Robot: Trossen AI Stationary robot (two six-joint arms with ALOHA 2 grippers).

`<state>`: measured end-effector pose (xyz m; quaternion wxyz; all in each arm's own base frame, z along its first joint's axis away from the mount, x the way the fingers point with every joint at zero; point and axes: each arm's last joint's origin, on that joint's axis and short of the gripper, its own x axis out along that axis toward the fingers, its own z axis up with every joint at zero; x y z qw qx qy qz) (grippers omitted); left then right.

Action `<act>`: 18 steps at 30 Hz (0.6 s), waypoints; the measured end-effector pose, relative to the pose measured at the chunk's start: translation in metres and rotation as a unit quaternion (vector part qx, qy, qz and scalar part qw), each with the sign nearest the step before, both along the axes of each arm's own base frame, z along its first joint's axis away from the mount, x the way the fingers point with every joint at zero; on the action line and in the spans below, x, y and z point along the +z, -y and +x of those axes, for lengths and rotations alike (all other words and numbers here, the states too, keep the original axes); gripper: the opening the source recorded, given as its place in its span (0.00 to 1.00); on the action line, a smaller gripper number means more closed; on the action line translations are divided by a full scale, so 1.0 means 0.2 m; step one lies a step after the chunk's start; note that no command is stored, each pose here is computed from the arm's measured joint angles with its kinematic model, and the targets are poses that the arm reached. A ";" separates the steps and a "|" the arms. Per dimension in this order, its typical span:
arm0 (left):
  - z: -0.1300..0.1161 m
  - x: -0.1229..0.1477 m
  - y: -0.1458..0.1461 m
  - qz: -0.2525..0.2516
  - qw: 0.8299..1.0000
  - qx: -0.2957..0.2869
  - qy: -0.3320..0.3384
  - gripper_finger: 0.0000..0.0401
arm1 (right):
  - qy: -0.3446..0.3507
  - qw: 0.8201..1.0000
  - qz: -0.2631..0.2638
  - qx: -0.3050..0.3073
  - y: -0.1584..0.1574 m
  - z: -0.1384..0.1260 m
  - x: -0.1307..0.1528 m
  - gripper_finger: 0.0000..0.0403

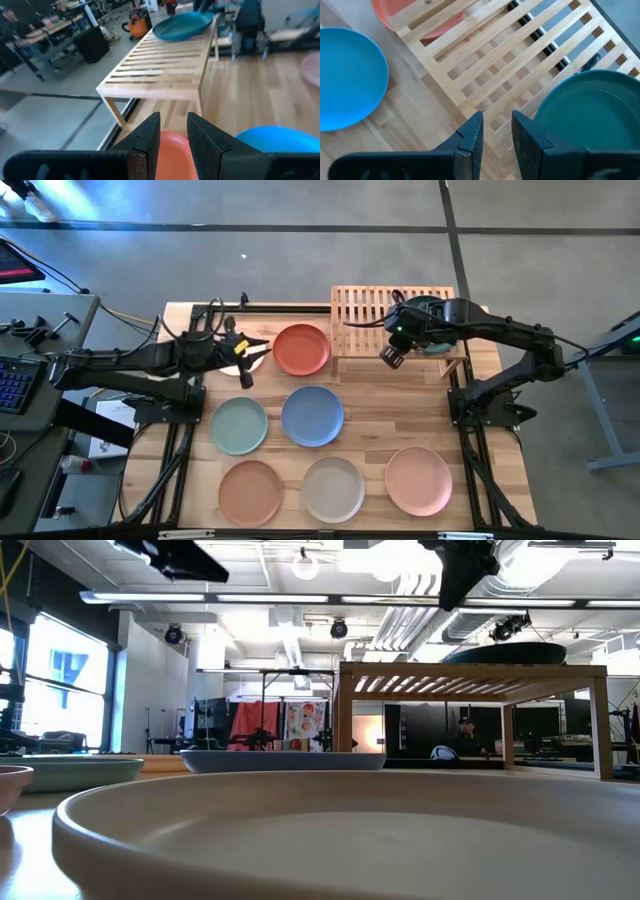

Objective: Place and stack plates onto a shelf
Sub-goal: Stack the orange plate on top of the dark green plate on the shelf

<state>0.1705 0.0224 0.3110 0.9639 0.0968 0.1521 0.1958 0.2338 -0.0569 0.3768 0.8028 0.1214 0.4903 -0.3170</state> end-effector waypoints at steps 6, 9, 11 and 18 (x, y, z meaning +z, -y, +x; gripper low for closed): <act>-0.03 0.11 0.00 -0.095 0.995 -0.006 0.023 0.22 | 0.000 1.000 0.000 0.000 0.00 0.00 0.00 0.19; -0.04 0.14 0.00 -0.102 0.995 -0.010 0.019 0.22 | 0.000 1.000 0.000 0.000 0.00 0.00 0.00 0.19; -0.03 0.15 0.00 -0.085 0.996 -0.013 0.010 0.22 | 0.000 1.000 0.000 0.000 0.00 0.00 0.00 0.19; 0.06 0.10 -0.05 0.038 0.993 -0.064 -0.086 0.22 | 0.001 1.000 0.000 0.000 0.00 0.00 0.00 0.19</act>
